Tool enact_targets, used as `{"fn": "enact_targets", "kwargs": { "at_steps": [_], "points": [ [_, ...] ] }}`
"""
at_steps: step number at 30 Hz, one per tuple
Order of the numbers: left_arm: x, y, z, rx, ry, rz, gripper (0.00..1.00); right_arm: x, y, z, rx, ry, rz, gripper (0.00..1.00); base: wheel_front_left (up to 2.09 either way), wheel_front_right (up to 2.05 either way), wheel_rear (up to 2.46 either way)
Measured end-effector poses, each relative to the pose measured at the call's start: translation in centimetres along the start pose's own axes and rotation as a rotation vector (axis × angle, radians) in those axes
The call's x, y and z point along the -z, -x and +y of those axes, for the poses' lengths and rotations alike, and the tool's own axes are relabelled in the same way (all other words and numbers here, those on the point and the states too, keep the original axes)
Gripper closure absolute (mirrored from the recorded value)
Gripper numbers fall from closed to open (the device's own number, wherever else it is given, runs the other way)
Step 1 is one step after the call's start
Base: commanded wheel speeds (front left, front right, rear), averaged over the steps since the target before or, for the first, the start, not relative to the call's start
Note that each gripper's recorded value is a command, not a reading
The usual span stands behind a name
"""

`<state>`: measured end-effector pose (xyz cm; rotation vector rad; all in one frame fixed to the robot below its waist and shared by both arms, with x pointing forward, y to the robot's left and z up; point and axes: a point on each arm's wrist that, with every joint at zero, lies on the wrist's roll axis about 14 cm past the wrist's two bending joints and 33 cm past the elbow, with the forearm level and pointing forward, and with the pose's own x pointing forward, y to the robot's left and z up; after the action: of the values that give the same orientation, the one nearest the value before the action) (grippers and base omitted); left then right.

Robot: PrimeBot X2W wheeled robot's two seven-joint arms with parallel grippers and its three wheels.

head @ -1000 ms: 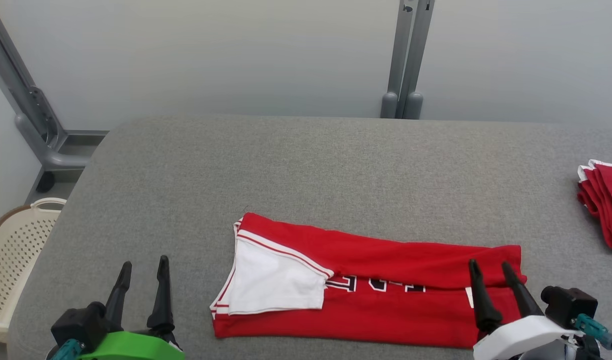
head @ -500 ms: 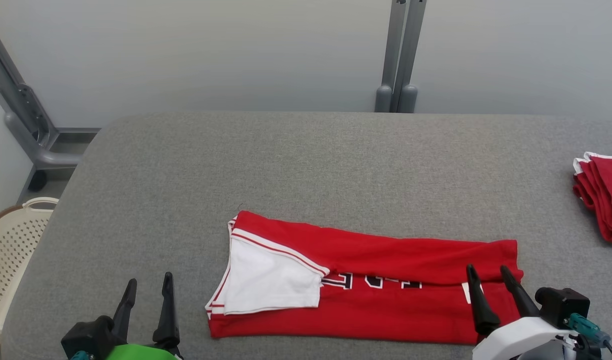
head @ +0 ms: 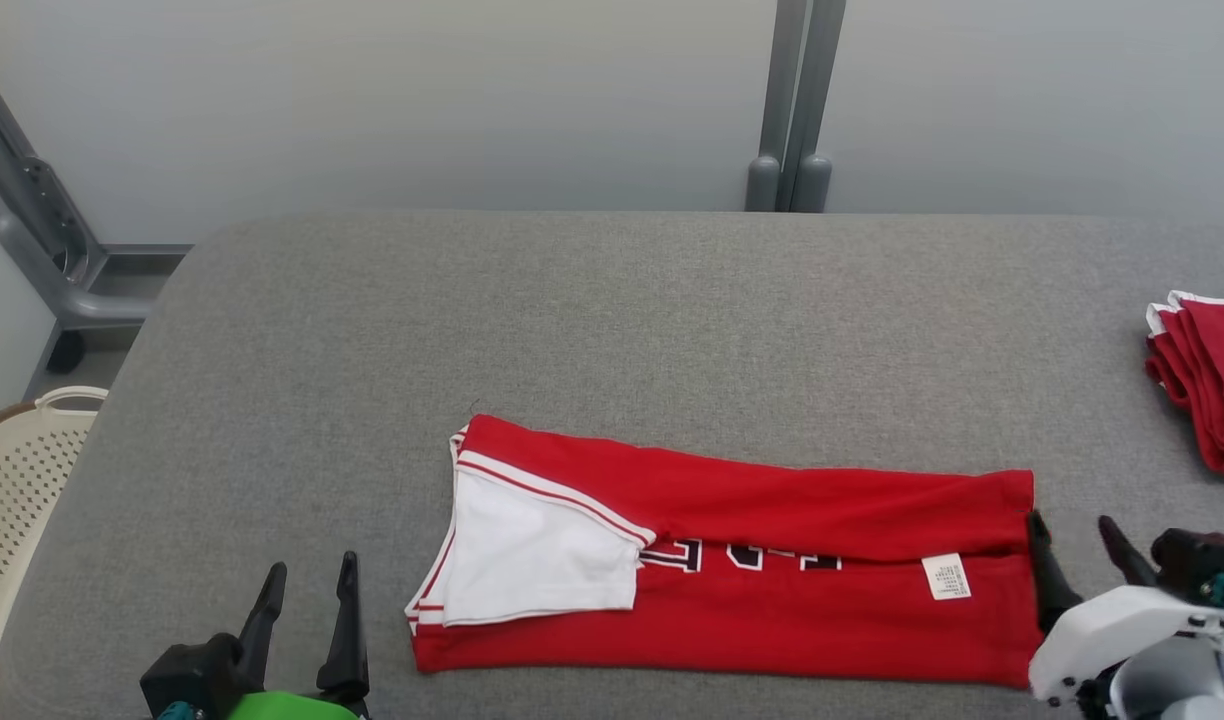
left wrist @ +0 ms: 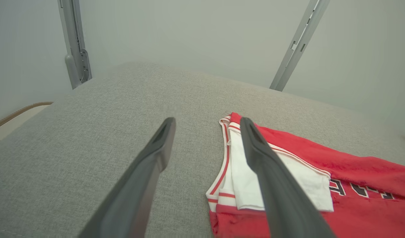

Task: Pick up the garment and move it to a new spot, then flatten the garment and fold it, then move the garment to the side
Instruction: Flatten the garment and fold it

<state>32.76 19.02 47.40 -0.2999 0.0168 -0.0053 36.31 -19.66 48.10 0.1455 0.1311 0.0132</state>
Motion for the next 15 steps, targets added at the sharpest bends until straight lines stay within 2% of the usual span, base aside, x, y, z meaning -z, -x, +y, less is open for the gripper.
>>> {"fn": "enact_targets", "kwargs": {
  "at_steps": [5,15],
  "points": [
    [0.7,-0.3,-0.2,0.008,-0.011,0.024,0.0,1.3,-0.7,-3.9,0.122,0.044,0.174,0.0,0.0,0.0,0.0],
    [2.4,-1.3,-0.5,0.02,-0.028,0.083,0.0,4.7,-3.4,-4.0,0.135,0.105,0.365,0.0,0.0,0.0,0.0]
  ]
}}
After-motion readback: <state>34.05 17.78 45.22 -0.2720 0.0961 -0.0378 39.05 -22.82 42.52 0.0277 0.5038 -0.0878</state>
